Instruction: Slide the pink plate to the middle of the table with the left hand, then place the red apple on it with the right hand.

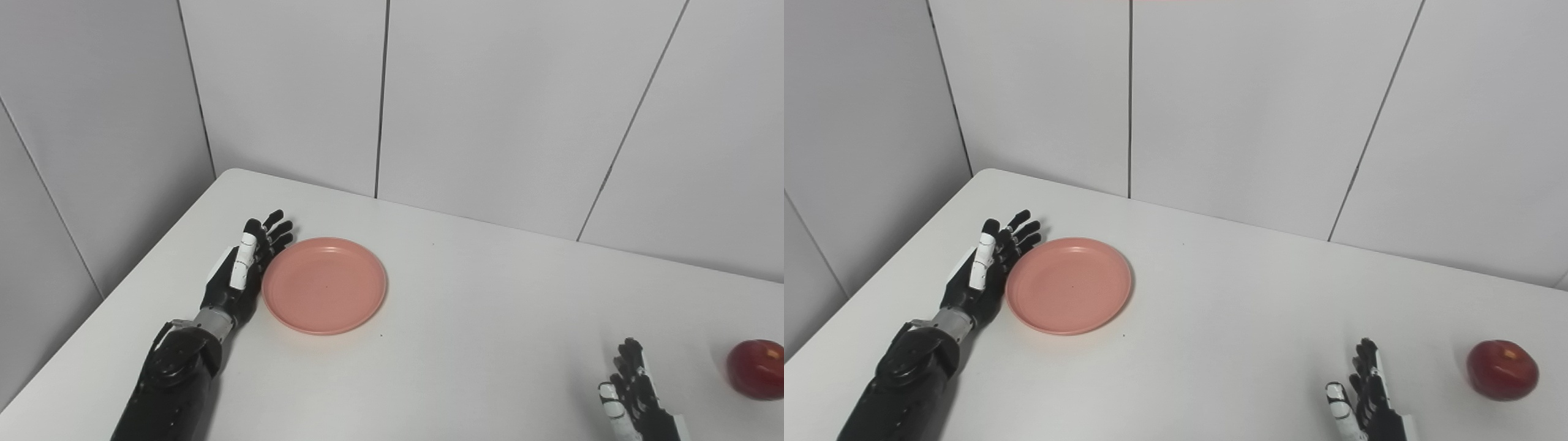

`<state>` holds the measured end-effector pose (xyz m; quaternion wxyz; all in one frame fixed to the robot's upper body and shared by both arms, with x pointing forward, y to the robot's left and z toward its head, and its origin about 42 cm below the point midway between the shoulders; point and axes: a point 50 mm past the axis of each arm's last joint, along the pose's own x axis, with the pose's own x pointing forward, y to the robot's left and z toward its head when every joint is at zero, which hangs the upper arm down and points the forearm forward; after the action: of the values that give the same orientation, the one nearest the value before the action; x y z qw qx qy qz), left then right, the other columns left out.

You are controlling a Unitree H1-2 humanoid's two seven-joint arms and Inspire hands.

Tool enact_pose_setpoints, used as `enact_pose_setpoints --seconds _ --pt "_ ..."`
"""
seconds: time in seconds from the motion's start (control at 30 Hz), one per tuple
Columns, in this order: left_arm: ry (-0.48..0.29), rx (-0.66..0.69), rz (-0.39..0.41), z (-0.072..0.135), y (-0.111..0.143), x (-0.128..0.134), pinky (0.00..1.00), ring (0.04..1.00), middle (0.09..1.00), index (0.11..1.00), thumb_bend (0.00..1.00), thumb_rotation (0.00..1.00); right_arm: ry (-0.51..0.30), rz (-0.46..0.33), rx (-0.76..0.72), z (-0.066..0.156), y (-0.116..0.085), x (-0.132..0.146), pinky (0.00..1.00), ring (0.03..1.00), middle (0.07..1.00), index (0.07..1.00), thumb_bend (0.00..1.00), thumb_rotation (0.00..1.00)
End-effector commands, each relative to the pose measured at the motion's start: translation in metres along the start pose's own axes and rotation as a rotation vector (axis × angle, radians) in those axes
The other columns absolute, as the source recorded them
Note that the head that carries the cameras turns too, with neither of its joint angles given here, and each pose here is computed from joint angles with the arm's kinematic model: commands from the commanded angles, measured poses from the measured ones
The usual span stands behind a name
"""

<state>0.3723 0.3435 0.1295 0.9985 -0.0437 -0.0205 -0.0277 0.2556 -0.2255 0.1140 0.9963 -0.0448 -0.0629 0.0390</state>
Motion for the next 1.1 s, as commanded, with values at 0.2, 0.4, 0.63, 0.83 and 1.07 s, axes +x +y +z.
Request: enact_pose_setpoints --seconds 0.2,0.4,0.63,0.83,1.07 --pt "-0.008 -0.048 -0.109 -0.005 -0.026 0.004 0.97 0.956 0.951 0.947 0.91 1.00 0.007 0.003 0.005 -0.001 0.012 -0.003 1.00 0.999 1.000 1.000 0.69 0.76" --pt "-0.002 -0.064 -0.125 -0.013 -0.039 0.003 0.98 0.958 0.954 0.951 0.90 1.00 0.003 -0.004 -0.009 -0.001 0.016 -0.002 1.00 1.000 1.000 1.000 0.69 0.76" --pt "0.000 -0.096 -0.153 -0.023 -0.060 0.001 0.98 0.961 0.959 0.957 0.89 1.00 -0.005 -0.007 0.005 0.001 0.022 0.000 1.00 1.000 1.000 1.000 0.68 0.75" --pt "0.013 -0.086 -0.198 -0.023 -0.077 0.001 0.99 0.964 0.965 0.966 0.89 1.00 -0.007 -0.029 -0.005 0.001 0.024 0.002 1.00 1.000 1.000 1.000 0.68 0.80" --pt "0.014 -0.075 -0.244 -0.028 -0.087 -0.003 1.00 0.982 0.982 0.982 0.90 1.00 -0.004 -0.048 -0.014 0.003 0.029 0.004 1.00 0.998 0.998 1.000 0.69 0.82"
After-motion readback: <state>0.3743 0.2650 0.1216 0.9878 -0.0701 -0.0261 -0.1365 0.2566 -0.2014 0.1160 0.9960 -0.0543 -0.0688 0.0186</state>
